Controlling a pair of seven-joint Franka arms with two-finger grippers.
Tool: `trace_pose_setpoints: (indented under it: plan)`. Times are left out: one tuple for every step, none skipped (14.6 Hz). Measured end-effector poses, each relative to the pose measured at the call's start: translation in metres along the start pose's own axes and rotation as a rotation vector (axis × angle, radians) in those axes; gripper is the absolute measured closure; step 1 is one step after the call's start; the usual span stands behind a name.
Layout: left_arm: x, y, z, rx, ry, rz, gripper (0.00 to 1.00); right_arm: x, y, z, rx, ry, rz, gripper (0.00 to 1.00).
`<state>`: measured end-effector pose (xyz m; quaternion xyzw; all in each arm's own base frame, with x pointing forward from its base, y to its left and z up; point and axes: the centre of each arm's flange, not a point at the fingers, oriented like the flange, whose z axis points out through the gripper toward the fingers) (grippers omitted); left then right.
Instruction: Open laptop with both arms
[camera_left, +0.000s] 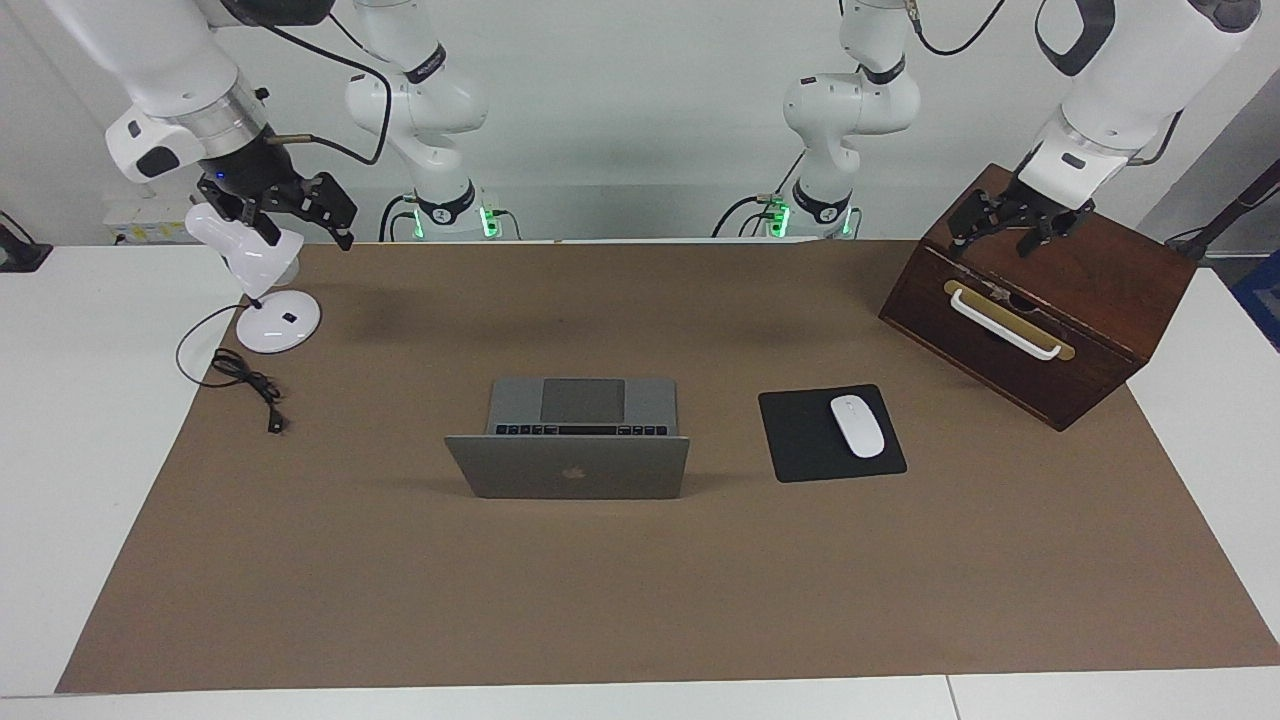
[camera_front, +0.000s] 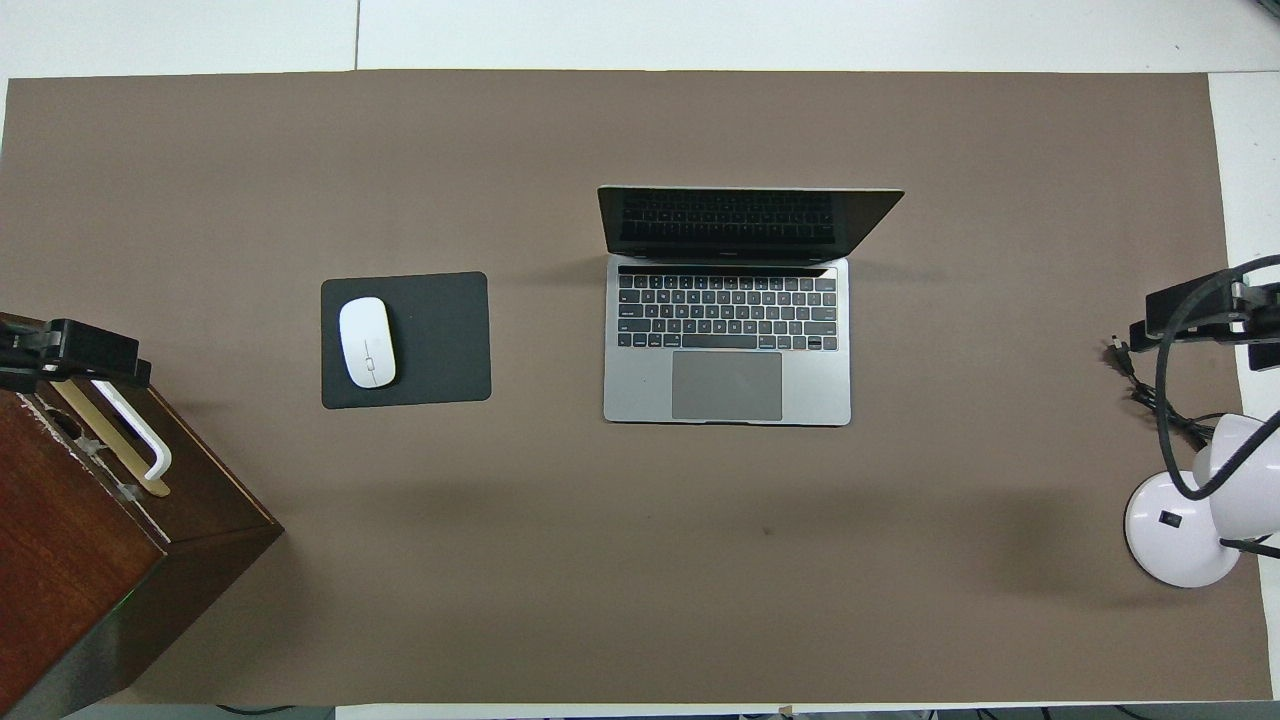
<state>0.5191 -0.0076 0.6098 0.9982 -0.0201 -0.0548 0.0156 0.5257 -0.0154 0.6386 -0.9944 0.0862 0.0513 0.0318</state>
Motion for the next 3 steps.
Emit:
trace_pose_setpoints:
  plan:
    - [0.0002, 0.0, -0.0005, 0.0, 0.003, 0.0, 0.0, 0.0, 0.0, 0.0, 0.0, 0.0, 0.0, 0.0]
    - [0.0005, 0.0, -0.0012, 0.0, 0.006, 0.0, 0.0, 0.0001, 0.0, 0.0001, 0.0, 0.0, 0.0, 0.0]
    - [0.0007, -0.0002, -0.0018, 0.0, 0.01, 0.0, 0.0, 0.0001, 0.0, 0.0001, 0.0, 0.0, 0.0, 0.0]
